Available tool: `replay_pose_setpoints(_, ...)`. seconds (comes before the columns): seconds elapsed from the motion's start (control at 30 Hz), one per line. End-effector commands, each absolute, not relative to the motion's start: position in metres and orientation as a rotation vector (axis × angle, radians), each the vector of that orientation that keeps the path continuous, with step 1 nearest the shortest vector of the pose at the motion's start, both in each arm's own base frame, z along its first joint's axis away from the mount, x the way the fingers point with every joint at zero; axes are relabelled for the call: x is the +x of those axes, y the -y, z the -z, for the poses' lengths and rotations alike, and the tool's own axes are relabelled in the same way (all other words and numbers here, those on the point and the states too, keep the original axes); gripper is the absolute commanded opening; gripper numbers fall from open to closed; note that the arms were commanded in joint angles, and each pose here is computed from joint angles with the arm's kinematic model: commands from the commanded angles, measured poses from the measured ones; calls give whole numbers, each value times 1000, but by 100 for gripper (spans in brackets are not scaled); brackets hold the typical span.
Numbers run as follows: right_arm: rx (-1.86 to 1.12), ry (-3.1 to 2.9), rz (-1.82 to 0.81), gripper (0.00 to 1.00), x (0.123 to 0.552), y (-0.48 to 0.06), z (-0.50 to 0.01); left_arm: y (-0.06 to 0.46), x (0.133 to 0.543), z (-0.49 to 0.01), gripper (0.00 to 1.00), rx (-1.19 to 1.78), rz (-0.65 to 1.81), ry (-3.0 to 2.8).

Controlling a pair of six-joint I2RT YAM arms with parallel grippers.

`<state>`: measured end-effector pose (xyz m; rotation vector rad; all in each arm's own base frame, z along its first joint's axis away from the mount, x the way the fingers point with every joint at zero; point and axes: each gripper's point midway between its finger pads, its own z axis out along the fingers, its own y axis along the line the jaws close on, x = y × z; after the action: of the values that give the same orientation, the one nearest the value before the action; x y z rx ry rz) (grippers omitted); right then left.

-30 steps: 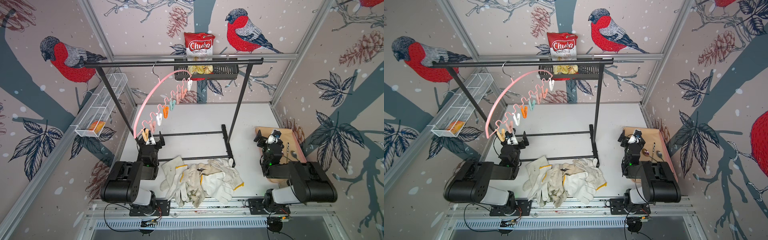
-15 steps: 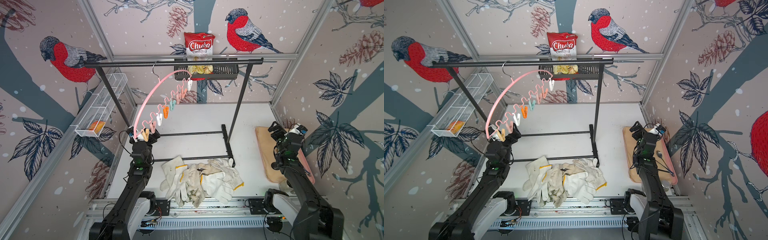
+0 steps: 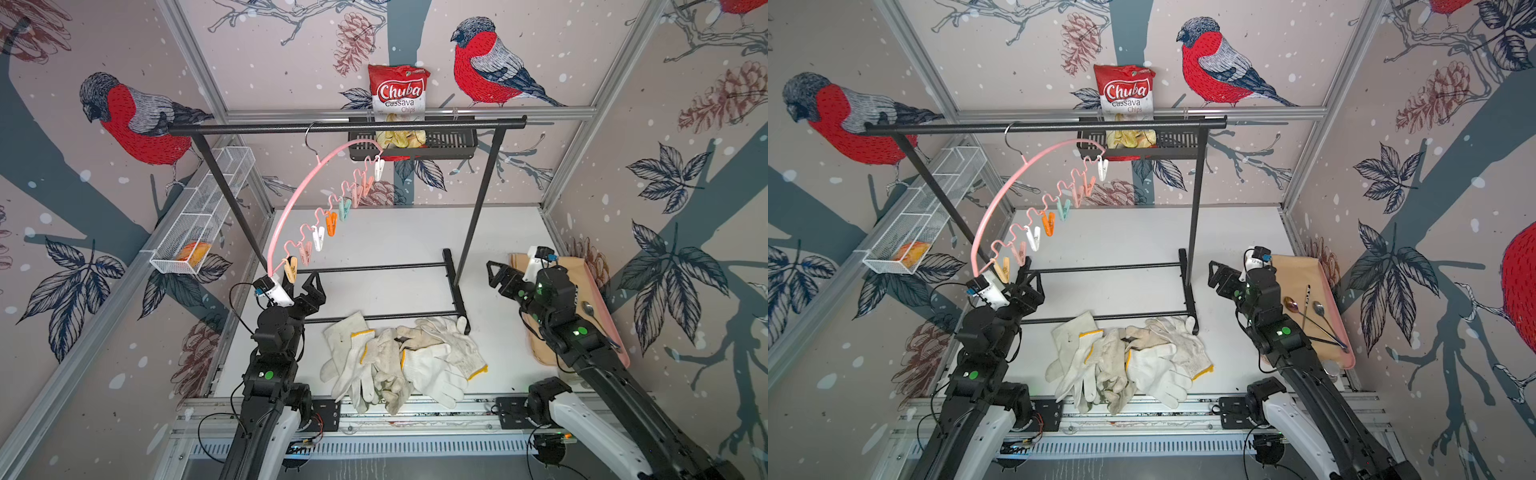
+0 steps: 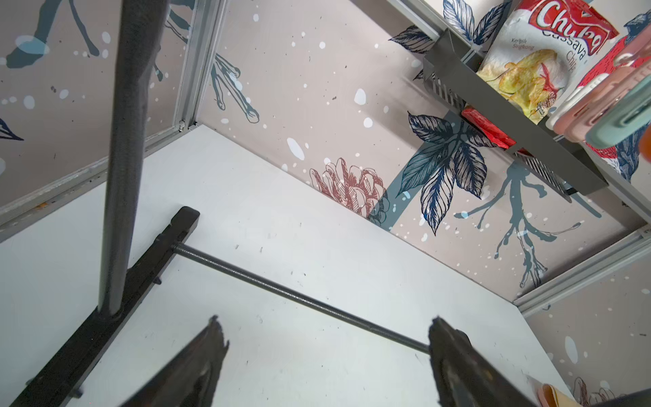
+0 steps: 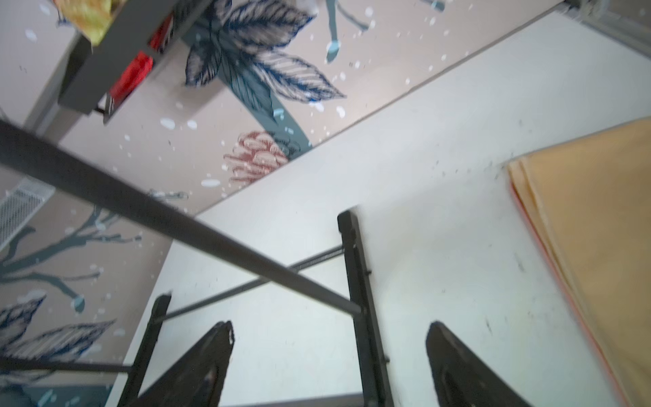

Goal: Clip the gloves onto a hanger to dry
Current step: Pick up the glove from the center of the board.

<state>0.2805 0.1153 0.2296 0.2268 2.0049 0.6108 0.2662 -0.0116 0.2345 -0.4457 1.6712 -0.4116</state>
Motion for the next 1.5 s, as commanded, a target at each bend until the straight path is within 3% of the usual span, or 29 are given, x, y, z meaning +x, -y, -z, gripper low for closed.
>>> replay_pose_setpoints(0.0,223,-2076,-565,87,265,-127,-219,15,263,-244,91,-382,379,-1702)
replay_pose_setpoints(0.33,-134,-2206,-603,85,214,-220,-210,-21,227,-300,92,-442,186,-1577)
replay_pose_setpoints(0.67,-684,-2320,-539,84,172,-320,-177,22,184,-348,90,-96,289,-1564)
replay_pose_setpoints(1.47,-1283,-2393,-566,80,143,-395,-101,95,158,-367,87,381,518,-1492)
